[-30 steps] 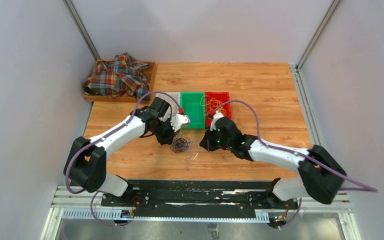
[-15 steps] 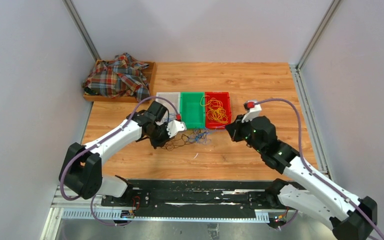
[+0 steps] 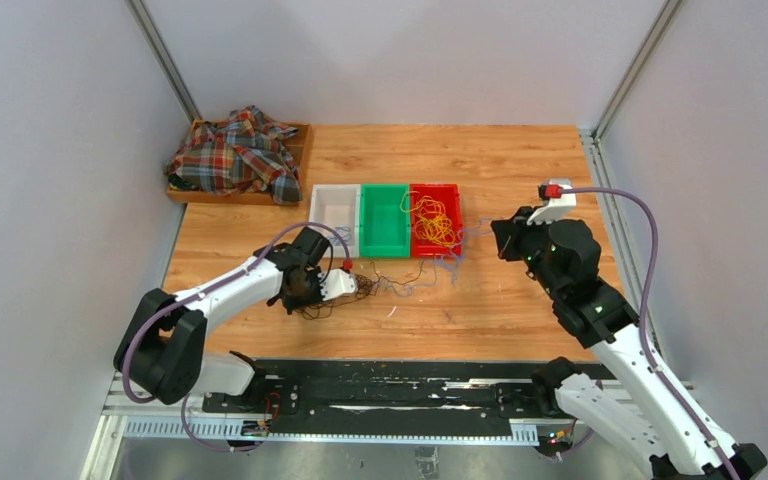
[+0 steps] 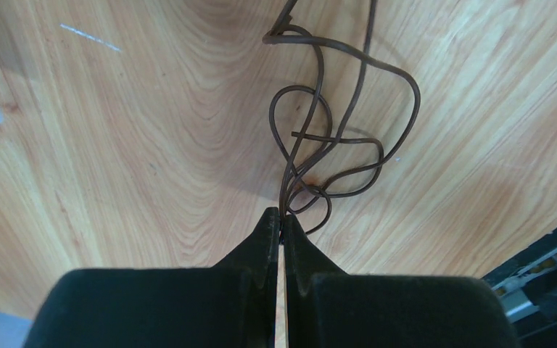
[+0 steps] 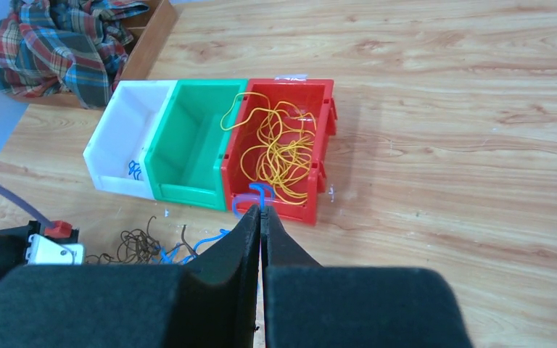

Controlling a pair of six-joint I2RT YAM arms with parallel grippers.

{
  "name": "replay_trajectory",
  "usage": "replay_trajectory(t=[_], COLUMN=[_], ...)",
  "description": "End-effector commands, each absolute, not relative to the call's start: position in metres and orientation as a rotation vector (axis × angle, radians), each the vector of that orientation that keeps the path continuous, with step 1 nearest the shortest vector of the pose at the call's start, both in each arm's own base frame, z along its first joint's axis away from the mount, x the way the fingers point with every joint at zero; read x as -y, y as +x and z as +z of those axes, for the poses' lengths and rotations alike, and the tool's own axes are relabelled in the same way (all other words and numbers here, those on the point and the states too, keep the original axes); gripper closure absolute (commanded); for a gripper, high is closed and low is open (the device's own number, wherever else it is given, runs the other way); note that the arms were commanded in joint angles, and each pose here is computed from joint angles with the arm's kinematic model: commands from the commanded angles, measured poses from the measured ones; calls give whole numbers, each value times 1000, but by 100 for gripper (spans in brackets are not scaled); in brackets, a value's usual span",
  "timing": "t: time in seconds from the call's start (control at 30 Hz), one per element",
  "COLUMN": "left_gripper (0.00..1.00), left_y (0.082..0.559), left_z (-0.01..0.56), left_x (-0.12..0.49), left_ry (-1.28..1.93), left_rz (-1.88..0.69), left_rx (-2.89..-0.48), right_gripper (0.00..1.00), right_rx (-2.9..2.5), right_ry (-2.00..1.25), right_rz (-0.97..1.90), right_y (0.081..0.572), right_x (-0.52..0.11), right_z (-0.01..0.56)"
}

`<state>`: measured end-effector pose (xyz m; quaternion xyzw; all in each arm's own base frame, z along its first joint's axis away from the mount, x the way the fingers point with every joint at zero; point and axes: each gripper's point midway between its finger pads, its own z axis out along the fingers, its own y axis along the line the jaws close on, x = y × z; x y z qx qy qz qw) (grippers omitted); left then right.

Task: Untangle the cables

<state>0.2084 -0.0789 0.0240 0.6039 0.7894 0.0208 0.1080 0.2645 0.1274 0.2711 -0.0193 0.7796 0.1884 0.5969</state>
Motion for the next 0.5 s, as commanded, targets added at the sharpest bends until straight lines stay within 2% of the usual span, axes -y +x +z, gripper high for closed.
replay_trajectory(t=[0.0, 0.27, 0.47], left_gripper=[99, 99, 99], left_y=[222, 229, 232], left_z=[32, 28, 25], left_x=[66, 43, 30], left_ry=[1826, 1916, 1984], left_rz=[220, 426, 544], left_rx=[-2229, -2147, -2093], right_gripper=[99, 99, 99], right_rx=[-1767, -1574, -1497], right_ry=[-7, 141, 199], right_rz=[356, 154, 26], right_y=[265, 260, 257], right_x=[-106, -44, -15], right_z=[295, 382, 425])
